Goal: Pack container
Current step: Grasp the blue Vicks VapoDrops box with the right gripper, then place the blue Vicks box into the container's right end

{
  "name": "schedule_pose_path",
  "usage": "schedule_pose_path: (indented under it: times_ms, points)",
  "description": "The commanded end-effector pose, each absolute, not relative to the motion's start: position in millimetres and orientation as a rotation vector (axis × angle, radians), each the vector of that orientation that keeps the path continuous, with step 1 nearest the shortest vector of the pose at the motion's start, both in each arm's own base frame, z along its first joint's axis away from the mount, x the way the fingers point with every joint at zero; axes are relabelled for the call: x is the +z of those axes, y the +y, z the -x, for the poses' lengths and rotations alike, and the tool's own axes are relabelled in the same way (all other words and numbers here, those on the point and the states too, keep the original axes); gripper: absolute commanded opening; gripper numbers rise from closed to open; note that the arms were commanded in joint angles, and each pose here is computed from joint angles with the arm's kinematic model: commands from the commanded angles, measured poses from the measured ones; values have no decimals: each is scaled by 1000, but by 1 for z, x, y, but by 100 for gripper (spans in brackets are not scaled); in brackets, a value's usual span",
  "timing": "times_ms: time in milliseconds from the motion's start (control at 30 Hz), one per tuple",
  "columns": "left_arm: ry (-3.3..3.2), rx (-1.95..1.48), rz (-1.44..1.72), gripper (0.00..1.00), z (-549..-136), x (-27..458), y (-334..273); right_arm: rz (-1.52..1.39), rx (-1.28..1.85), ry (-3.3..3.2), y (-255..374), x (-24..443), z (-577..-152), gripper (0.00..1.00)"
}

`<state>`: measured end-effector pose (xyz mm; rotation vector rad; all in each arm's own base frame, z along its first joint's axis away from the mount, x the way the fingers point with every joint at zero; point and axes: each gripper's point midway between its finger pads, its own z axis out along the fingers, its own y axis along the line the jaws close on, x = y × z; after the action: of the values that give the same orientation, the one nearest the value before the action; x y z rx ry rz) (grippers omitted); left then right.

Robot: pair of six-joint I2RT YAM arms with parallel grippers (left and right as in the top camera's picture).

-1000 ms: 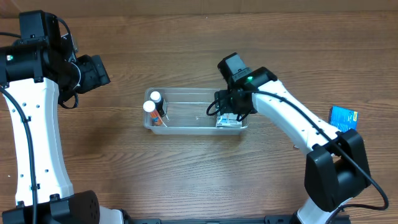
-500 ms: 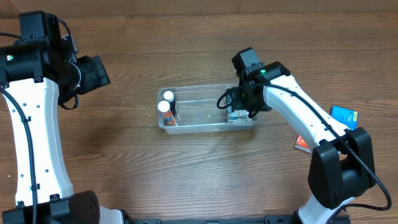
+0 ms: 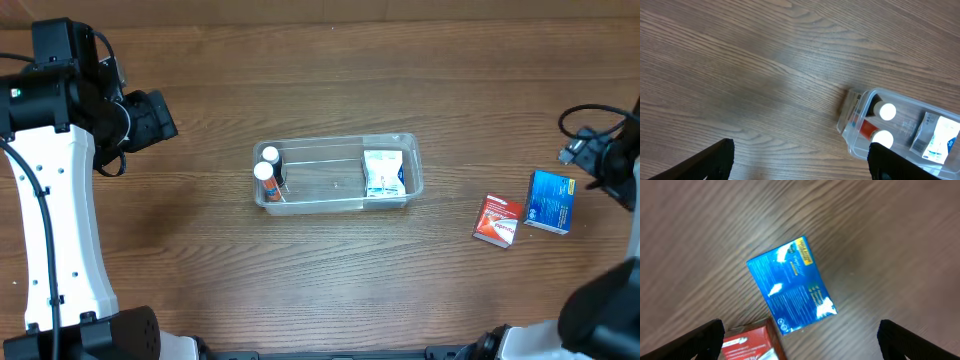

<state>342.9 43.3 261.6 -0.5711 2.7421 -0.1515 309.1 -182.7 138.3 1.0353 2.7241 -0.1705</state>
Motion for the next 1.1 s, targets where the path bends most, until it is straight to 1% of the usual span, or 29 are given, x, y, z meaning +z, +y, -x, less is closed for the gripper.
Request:
schedule_pose_path:
  times_ms: [0, 100, 267, 367, 467, 500, 533, 600, 667, 800, 900, 933, 1000, 1067]
  points:
    - [2721, -147, 548, 87, -344, 269, 45, -877, -102, 2880, -175, 95, -314, 100]
    - [2719, -145, 542, 87, -345, 269, 45, -833, -90, 2955, -178, 63, -319, 100]
    - [2720, -146, 542, 87, -345, 269, 45, -867, -29, 3008, -179, 26, -321, 100]
    - [2720, -146, 543, 87, -345, 269, 45, -891, 7, 3088, -174, -4, -314, 100]
    - [2723, -146, 543, 87, -344, 269, 45, -907, 24, 3091, -173, -10, -315, 100]
    - [2723, -146, 543, 87, -344, 269, 45, -913, 28, 3089, -172, -10, -315, 96]
    - [2723, -146, 543, 87, -344, 269, 45, -949, 26, 3078, -172, -10, -315, 87]
    - [2723, -145, 542, 87, -344, 269, 45, -968, 25, 3070, -172, -9, -315, 78]
    - [2723, -144, 538, 87, -344, 269, 45, -986, 35, 3055, -171, -5, -320, 78]
    - [2723, -144, 538, 87, -344, 269, 45, -956, 44, 2974, -170, 39, -344, 78]
    - [2723, -144, 538, 87, -344, 269, 45, -834, 87, 2848, -150, 113, -367, 77]
    - [2723, -144, 538, 87, -344, 269, 45, -782, 104, 2808, -135, 140, -370, 73]
    - [2722, -144, 538, 87, -344, 269, 45, -636, 247, 2739, -79, 196, -368, 69]
    - [2721, -144, 537, 87, -345, 269, 45, -473, 270, 2714, -37, 226, -359, 68]
